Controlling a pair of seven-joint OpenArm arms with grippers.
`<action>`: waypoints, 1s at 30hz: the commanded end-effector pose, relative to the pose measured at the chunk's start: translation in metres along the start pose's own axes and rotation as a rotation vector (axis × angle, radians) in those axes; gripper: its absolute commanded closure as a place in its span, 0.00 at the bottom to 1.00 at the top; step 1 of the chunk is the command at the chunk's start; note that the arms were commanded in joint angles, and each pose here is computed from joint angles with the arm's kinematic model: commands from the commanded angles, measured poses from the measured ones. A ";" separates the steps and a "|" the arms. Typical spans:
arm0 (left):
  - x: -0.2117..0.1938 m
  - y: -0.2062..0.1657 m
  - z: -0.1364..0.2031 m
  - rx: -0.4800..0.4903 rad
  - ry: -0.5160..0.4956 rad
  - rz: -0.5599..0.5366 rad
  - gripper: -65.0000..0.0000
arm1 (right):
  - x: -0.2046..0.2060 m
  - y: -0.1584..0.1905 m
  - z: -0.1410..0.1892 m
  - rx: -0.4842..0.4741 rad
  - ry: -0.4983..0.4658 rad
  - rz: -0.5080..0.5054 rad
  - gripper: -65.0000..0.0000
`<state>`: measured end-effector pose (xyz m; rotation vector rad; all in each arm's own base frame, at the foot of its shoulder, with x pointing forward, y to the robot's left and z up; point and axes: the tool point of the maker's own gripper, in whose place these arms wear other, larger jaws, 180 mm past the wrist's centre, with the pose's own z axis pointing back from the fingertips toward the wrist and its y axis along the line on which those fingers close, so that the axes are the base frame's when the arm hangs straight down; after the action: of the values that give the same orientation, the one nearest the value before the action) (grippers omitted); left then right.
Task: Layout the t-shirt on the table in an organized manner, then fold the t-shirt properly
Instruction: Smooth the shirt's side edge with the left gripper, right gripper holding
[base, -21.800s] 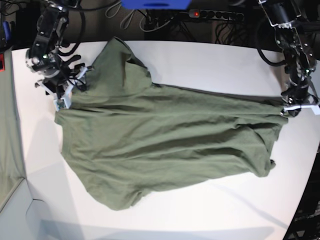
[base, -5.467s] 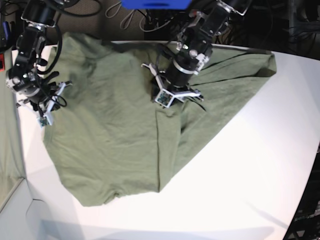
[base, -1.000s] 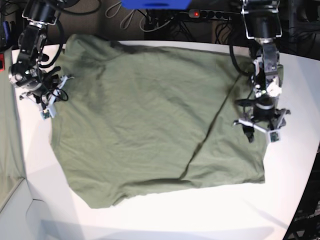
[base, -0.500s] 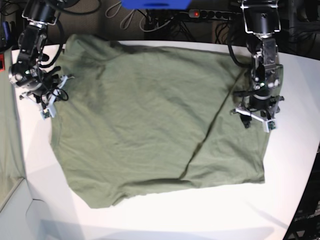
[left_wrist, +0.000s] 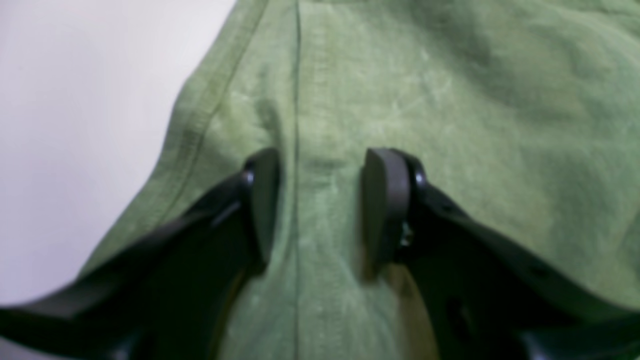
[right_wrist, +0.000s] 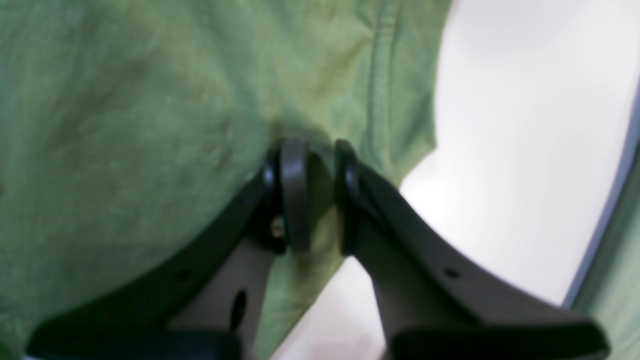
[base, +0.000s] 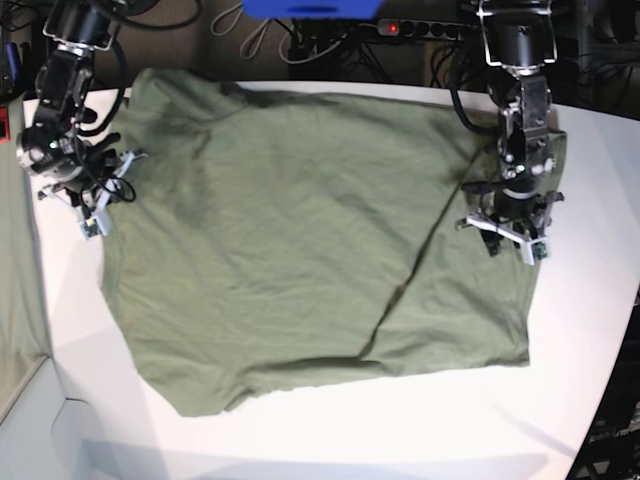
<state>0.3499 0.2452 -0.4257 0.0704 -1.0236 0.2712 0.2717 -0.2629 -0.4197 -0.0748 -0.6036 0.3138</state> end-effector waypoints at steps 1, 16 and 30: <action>0.016 0.001 0.001 0.000 -0.037 0.001 0.58 | 0.013 -0.008 0.005 -0.016 -0.046 0.006 0.86; 0.015 -0.012 0.009 -0.023 -0.050 0.012 0.58 | 0.014 -0.007 0.004 -0.014 -0.047 0.004 0.86; 0.008 -0.006 0.009 -0.011 -0.033 0.013 0.78 | 0.013 -0.008 0.005 -0.016 -0.046 0.006 0.86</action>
<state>0.3406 0.2336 -0.4246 0.0477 -1.0240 0.2799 0.2715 -0.2626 -0.4199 -0.0740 -0.6033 0.3135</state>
